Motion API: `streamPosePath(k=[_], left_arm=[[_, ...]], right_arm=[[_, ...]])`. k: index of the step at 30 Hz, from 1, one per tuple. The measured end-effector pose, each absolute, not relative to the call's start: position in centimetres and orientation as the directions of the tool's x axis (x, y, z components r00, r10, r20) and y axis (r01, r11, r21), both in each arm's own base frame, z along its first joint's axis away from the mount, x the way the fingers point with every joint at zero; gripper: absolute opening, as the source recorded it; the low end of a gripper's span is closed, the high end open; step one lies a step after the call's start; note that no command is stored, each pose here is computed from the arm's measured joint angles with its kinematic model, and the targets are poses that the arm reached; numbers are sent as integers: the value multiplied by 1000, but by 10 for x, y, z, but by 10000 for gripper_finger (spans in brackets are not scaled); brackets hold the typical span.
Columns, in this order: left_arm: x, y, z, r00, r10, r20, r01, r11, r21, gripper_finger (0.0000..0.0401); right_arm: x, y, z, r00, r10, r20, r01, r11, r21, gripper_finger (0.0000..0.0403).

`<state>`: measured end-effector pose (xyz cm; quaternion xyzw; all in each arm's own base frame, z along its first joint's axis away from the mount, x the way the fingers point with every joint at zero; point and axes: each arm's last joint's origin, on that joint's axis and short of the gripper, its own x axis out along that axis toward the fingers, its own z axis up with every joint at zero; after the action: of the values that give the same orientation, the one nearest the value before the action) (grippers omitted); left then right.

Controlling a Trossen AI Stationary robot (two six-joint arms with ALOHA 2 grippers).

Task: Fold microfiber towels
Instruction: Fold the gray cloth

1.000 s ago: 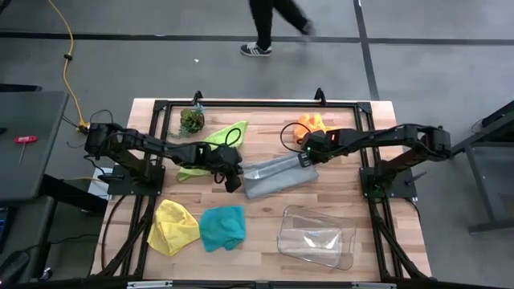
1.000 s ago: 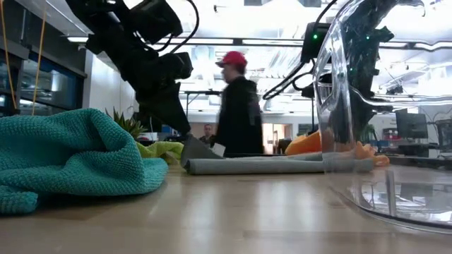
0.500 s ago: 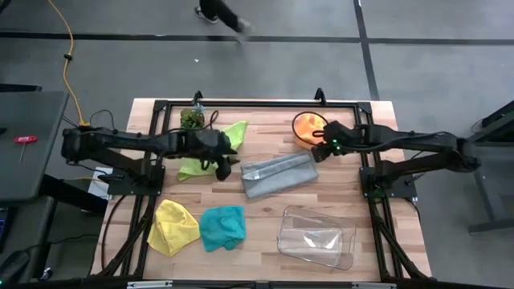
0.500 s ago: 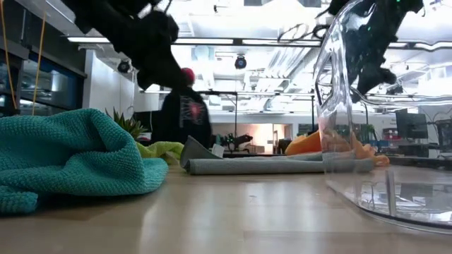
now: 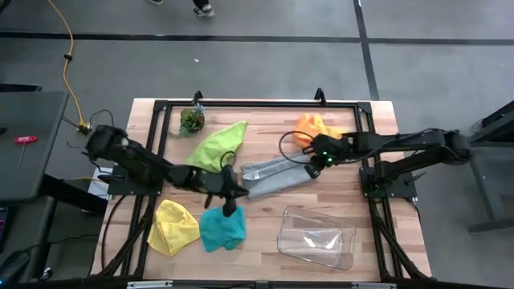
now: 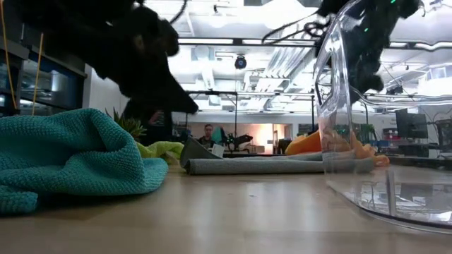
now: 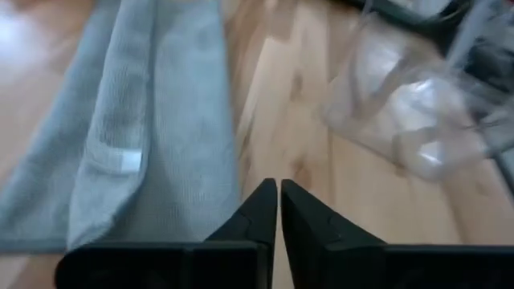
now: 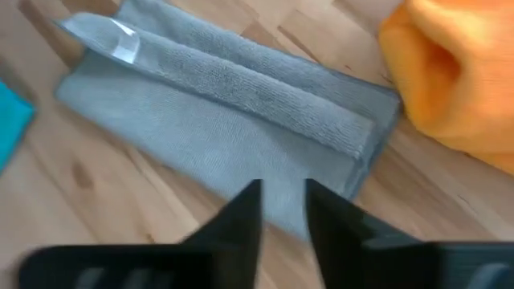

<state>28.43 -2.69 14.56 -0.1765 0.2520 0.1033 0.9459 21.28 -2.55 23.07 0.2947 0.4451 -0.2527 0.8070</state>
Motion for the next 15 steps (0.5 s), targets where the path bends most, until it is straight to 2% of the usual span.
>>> streamPosePath(k=[1, 3, 6, 8, 15], left_arm=[[290, -27, 142, 844, 110, -525, -295, 913, -283, 11], [300, -25, 135, 816, 108, -567, -314, 908, -278, 6], [310, -20, 125, 753, 130, -645, -359, 903, -236, 3], [315, -12, 124, 724, 159, -671, -390, 897, -207, 1], [323, 28, 126, 692, 280, -665, -503, 848, -166, 0]], right_arm=[[218, -27, 226, 466, -139, -874, 672, 698, 247, 37], [227, -31, 216, 446, -109, -888, 665, 704, 248, 12], [236, -35, 204, 426, -87, -900, 663, 707, 245, 18], [240, -36, 200, 428, -86, -900, 664, 706, 248, 8], [241, -35, 206, 478, -86, -874, 646, 709, 283, 2]])
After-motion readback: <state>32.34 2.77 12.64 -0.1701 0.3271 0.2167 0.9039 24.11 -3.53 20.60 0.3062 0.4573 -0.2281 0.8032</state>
